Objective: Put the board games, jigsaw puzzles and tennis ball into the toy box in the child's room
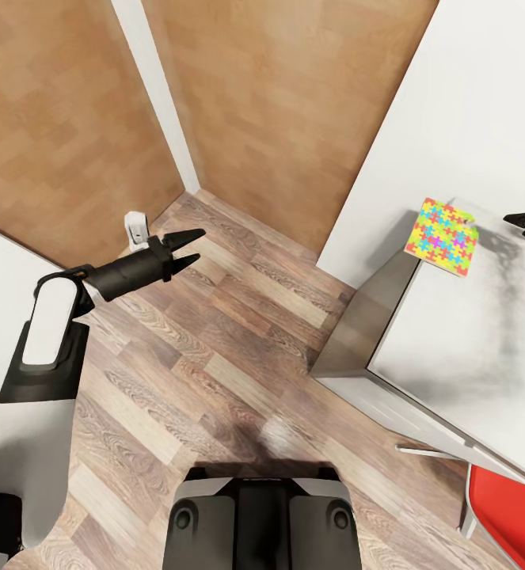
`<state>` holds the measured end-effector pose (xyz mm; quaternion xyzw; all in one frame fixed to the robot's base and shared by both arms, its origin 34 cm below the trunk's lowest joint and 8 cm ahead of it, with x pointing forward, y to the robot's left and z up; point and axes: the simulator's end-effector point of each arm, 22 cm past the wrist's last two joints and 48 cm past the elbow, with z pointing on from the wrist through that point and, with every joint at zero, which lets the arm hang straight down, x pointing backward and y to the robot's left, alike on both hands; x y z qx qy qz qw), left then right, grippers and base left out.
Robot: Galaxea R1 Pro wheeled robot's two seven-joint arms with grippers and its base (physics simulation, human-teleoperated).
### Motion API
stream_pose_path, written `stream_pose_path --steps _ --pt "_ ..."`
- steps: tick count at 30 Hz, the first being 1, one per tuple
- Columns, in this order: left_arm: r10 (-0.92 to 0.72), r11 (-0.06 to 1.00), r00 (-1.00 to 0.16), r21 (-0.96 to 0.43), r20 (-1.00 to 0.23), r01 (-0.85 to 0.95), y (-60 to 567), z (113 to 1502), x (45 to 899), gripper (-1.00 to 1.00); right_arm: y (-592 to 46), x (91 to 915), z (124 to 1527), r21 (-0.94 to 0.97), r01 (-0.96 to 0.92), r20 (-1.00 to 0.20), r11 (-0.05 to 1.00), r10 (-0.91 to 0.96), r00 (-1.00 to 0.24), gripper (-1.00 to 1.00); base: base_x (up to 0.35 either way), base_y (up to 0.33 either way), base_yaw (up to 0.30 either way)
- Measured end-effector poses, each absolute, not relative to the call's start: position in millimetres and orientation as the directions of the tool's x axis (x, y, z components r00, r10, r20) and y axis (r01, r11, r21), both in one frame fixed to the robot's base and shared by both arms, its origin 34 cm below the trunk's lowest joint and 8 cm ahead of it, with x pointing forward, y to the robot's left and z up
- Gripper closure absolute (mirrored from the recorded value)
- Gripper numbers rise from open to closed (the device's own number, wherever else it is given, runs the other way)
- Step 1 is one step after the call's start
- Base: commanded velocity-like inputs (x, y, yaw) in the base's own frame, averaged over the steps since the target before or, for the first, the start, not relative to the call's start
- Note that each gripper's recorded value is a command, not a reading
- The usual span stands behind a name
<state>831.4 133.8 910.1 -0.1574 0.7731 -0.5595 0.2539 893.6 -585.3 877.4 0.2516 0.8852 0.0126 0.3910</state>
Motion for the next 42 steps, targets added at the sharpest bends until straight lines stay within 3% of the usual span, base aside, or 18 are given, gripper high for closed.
stream_pose_path --steps 16,30,42 --pt "-0.614 0.325 -0.789 -0.917 -0.02 -0.23 121 793 827 -1.0 -533 859 906 0.295 0.3 -0.62 0.907 0.421 -0.662 -1.0 0.0 0.0 0.0" --pt "-0.618 0.343 -0.786 -0.891 0.024 -0.297 109 764 846 -1.0 -522 832 964 0.318 0.225 -0.673 0.921 0.387 -0.63 -1.0 0.0 0.0 -0.009" --pt "-0.612 0.29 -0.786 -0.899 0.09 -0.329 103 751 860 -1.0 -511 821 977 0.35 0.195 -0.688 0.916 0.393 -0.611 -1.0 0.0 0.0 -0.184"
